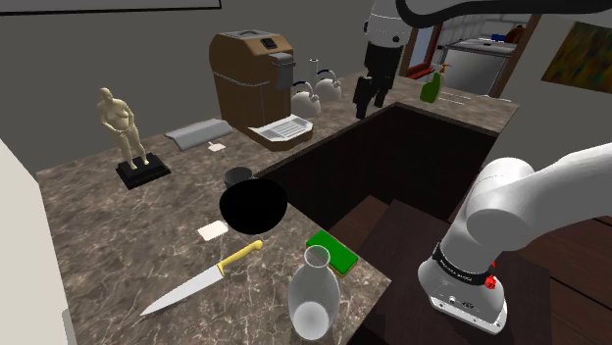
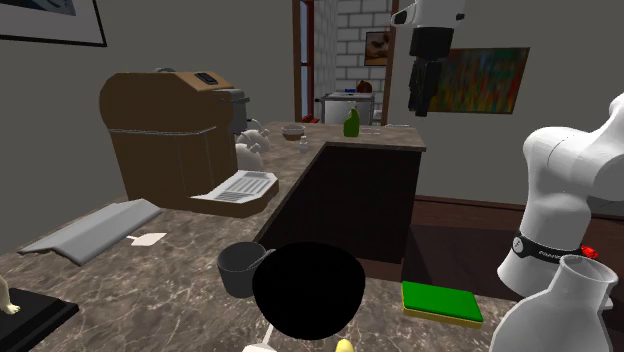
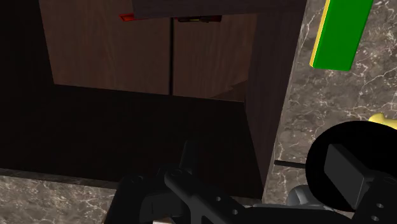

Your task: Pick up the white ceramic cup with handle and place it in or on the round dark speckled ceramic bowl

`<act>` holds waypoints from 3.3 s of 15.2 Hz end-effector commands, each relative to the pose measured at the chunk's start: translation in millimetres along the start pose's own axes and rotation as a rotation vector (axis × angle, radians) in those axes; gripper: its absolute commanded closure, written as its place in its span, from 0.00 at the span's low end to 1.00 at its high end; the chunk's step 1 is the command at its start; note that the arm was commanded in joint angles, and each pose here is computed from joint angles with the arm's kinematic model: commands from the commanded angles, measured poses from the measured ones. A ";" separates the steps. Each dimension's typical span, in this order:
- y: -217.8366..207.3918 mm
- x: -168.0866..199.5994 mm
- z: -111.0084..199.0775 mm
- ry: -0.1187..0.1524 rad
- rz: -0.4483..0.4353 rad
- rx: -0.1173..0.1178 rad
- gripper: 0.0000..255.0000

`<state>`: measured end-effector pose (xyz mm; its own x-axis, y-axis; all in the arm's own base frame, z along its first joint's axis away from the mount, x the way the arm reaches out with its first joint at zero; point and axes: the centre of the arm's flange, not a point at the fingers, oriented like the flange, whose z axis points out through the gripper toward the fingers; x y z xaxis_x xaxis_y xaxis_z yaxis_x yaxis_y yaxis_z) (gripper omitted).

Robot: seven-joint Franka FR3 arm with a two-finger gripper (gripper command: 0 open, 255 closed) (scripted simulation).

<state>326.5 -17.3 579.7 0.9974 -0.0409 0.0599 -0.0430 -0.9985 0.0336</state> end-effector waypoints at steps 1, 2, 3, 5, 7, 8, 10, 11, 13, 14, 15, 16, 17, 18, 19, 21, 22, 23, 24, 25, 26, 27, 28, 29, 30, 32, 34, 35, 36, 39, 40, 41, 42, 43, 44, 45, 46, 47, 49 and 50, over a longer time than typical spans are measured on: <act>0.0 0.0 0.0 0.000 0.000 0.000 0.00; -3.0 10.0 8.1 -0.002 0.002 0.006 0.00; -6.1 19.9 16.3 -0.004 0.004 0.012 0.00; -12.3 39.8 32.5 -0.009 0.008 0.023 0.00; -18.6 59.7 48.8 -0.013 0.012 0.035 0.00; -21.8 69.6 57.0 -0.015 0.014 0.040 0.00; -28.2 89.3 73.3 -0.019 0.019 0.052 0.00; -31.5 99.2 81.4 -0.022 0.021 0.058 0.00; -38.1 118.9 97.7 -0.026 0.025 0.069 0.00; -41.5 128.7 105.9 -0.028 0.027 0.075 0.00; -44.8 138.6 114.1 -0.030 0.029 0.081 0.00; -48.2 148.4 122.2 -0.032 0.031 0.086 0.00; -51.7 158.2 130.4 -0.035 0.033 0.092 0.00; -55.1 168.0 138.6 -0.037 0.035 0.098 0.00; -58.6 177.8 146.7 -0.039 0.037 0.104 0.00; -65.7 197.3 163.1 -0.043 0.041 0.115 0.00; -69.2 207.1 171.3 -0.045 0.043 0.121 0.00; -72.8 216.8 179.4 -0.048 0.045 0.127 0.00; -76.4 226.5 187.6 -0.050 0.047 0.133 0.00; -80.1 236.3 195.8 -0.052 0.049 0.138 0.00; -83.8 246.0 204.0 -0.054 0.051 0.144 0.00; -87.5 255.7 212.1 -0.056 0.053 0.150 0.00; -91.2 265.4 220.3 -0.058 0.056 0.156 0.00; -94.9 275.0 228.5 -0.061 0.058 0.161 0.00; -98.7 284.7 236.6 -0.063 0.060 0.167 0.00; -106.4 304.0 253.0 -0.067 0.064 0.179 0.00; -114.1 323.3 269.3 -0.071 0.068 0.190 0.00; -118.0 332.9 277.5 -0.074 0.070 0.196 0.00; -122.0 342.5 285.6 -0.076 0.072 0.202 0.00; -127.9 350.8 303.6 -0.078 0.074 0.207 0.00; -129.0 350.4 308.7 -0.078 0.074 0.207 0.00; -130.1 350.1 313.9 -0.078 0.074 0.207 0.00; -131.2 349.7 319.0 -0.078 0.074 0.207 0.00; -132.3 349.3 324.2 -0.078 0.074 0.207 0.00; -133.4 349.0 329.3 -0.078 0.074 0.207 0.00; -134.0 348.7 332.3 -0.078 0.074 0.207 0.00; -134.0 348.8 332.3 -0.078 0.074 0.207 0.00; -134.0 348.8 332.3 -0.078 0.074 0.207 0.00; -134.0 348.8 332.3 -0.078 0.074 0.207 0.00; -134.0 348.8 332.3 -0.078 0.074 0.207 0.00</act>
<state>699.5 90.2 264.6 0.9938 -0.1088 -0.0228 -0.1111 -0.9785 -0.1739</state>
